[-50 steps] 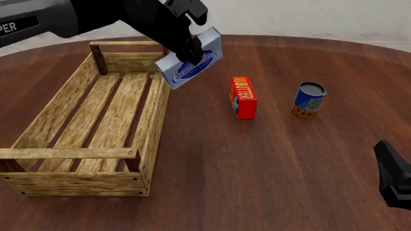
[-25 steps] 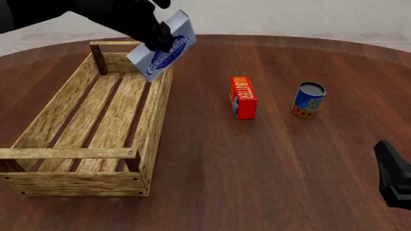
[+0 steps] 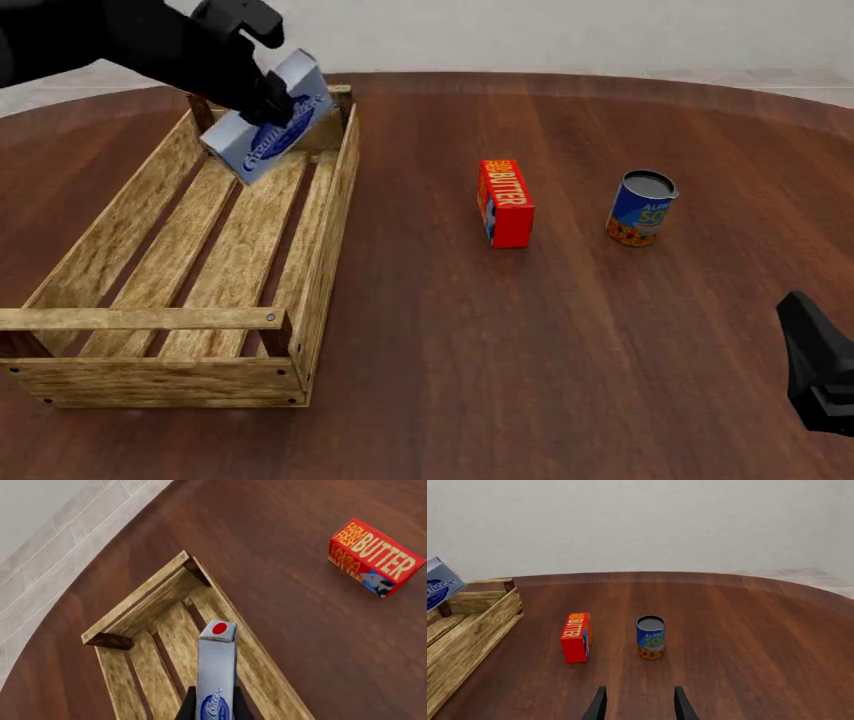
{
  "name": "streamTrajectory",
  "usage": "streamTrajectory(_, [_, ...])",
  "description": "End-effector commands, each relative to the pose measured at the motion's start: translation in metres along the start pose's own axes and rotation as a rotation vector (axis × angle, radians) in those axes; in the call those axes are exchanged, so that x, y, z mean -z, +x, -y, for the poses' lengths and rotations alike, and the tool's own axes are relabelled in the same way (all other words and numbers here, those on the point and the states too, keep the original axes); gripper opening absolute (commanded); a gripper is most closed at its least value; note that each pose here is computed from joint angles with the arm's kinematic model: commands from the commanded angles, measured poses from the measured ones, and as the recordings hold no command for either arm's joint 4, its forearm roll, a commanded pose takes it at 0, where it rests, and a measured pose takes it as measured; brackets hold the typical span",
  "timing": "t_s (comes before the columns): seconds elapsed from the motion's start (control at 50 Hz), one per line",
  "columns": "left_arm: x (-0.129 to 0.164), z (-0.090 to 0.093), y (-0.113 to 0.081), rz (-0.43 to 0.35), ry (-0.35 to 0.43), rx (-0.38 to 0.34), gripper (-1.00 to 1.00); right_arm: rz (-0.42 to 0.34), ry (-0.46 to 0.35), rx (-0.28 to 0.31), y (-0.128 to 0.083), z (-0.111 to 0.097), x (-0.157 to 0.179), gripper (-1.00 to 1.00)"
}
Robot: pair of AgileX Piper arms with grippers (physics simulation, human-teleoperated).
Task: Pick up the cream cheese and put it in the tray.
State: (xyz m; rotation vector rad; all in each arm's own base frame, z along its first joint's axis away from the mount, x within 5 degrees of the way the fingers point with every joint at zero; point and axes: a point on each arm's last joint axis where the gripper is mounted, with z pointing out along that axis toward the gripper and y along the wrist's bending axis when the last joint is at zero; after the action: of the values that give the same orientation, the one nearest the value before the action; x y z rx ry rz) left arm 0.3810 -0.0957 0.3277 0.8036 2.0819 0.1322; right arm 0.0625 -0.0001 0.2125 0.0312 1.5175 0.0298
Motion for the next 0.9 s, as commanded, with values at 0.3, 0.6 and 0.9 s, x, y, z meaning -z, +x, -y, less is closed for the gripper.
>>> streamTrajectory(0.3, [-0.058,-0.023,0.079,-0.166,-0.024,-0.021,-1.00,0.001,-0.001,0.004,0.000,0.000,0.000,1.00])
streamTrajectory(0.6, [-0.084,-0.022,0.119,-0.242,-0.007,-0.030,-1.00,0.001,0.000,0.000,0.000,0.000,0.000,1.00])
streamTrajectory(0.9, [-0.107,-0.022,0.146,-0.295,0.006,0.004,-1.00,0.001,-0.001,0.003,0.000,0.000,0.000,1.00])
